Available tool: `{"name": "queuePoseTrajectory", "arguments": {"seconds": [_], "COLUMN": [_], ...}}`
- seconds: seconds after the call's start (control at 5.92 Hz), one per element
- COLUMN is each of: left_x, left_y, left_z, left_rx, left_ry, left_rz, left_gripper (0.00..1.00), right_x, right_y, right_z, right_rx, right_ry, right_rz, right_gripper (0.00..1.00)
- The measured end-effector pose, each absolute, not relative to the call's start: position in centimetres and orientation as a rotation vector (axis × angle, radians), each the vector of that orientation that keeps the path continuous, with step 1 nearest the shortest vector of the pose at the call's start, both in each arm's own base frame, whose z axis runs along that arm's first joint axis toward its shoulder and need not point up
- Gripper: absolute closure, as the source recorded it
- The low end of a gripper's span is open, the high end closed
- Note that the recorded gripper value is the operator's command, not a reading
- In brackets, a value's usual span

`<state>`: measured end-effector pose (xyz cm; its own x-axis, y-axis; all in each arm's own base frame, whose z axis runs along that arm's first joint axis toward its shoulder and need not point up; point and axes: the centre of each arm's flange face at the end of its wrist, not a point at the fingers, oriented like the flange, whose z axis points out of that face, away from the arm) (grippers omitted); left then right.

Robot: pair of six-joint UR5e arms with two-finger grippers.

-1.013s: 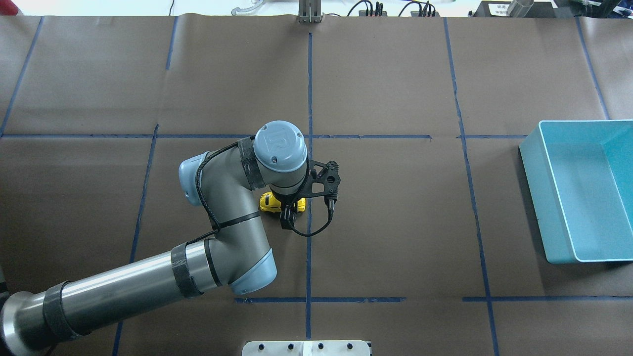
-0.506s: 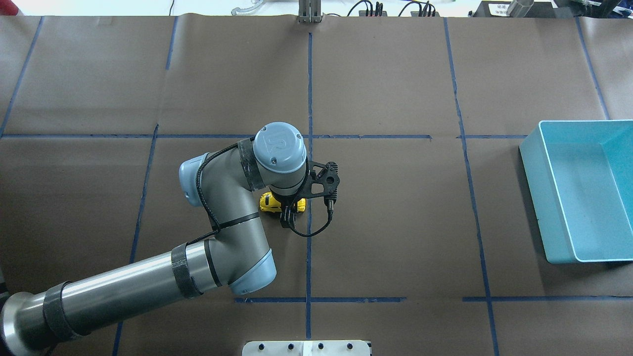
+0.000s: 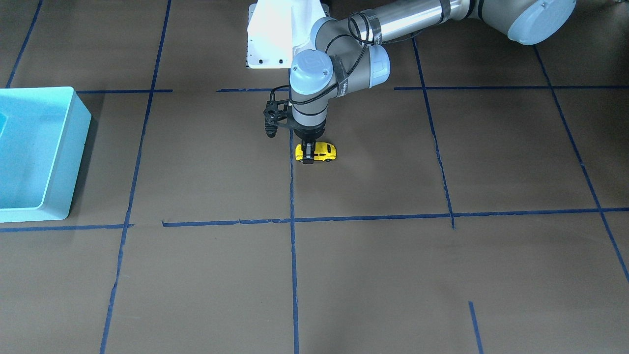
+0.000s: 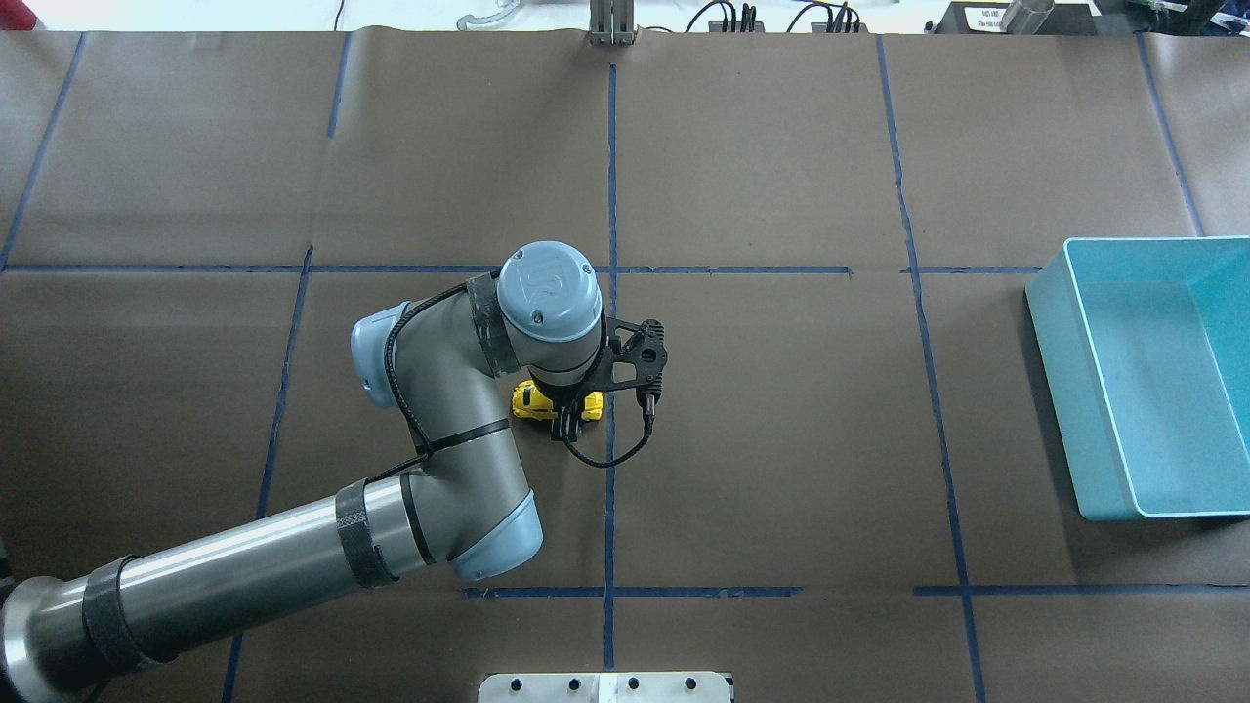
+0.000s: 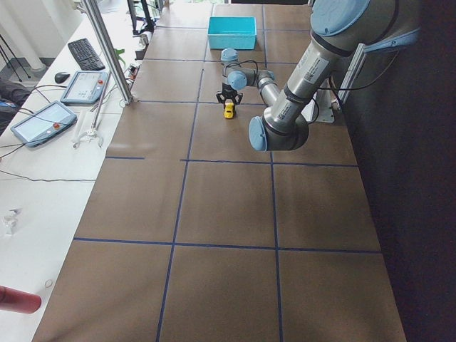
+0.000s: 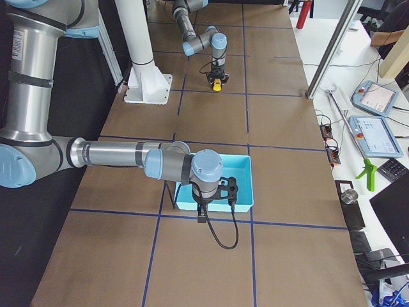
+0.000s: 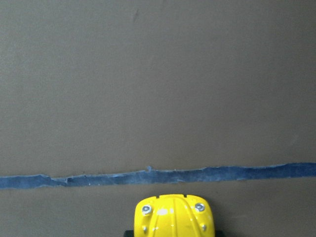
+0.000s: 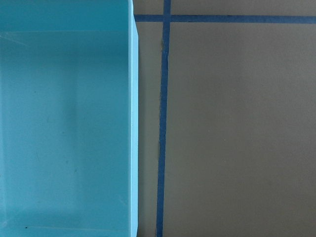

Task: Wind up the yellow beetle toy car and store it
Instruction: 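Close the left gripper on the car and press it down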

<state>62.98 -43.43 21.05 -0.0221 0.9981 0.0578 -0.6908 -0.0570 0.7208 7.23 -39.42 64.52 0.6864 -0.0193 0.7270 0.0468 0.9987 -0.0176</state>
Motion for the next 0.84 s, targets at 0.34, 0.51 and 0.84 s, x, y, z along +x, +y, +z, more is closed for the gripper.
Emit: {"name": "queuePoseTrajectory", "arguments": {"seconds": [0.34, 0.51, 0.84], "left_x": [61.9, 61.6, 61.4], "left_y": [-44.4, -44.8, -45.2], "left_z": [20.3, 19.8, 19.3], "left_rx": [0.709, 0.746, 0.831], "left_ry": [0.605, 0.614, 0.642], "left_rz": [1.506, 1.497, 1.479], "left_gripper": [1.0, 1.0, 1.0], "right_x": [7.2, 7.2, 7.2], "right_y": [-39.4, -39.4, -39.4], "right_z": [64.5, 64.5, 64.5], "right_rx": [-0.036, -0.036, -0.035], "right_ry": [-0.813, -0.813, -0.815], "right_rz": [-0.037, -0.037, -0.038], "right_gripper": [0.0, 0.0, 0.0]}}
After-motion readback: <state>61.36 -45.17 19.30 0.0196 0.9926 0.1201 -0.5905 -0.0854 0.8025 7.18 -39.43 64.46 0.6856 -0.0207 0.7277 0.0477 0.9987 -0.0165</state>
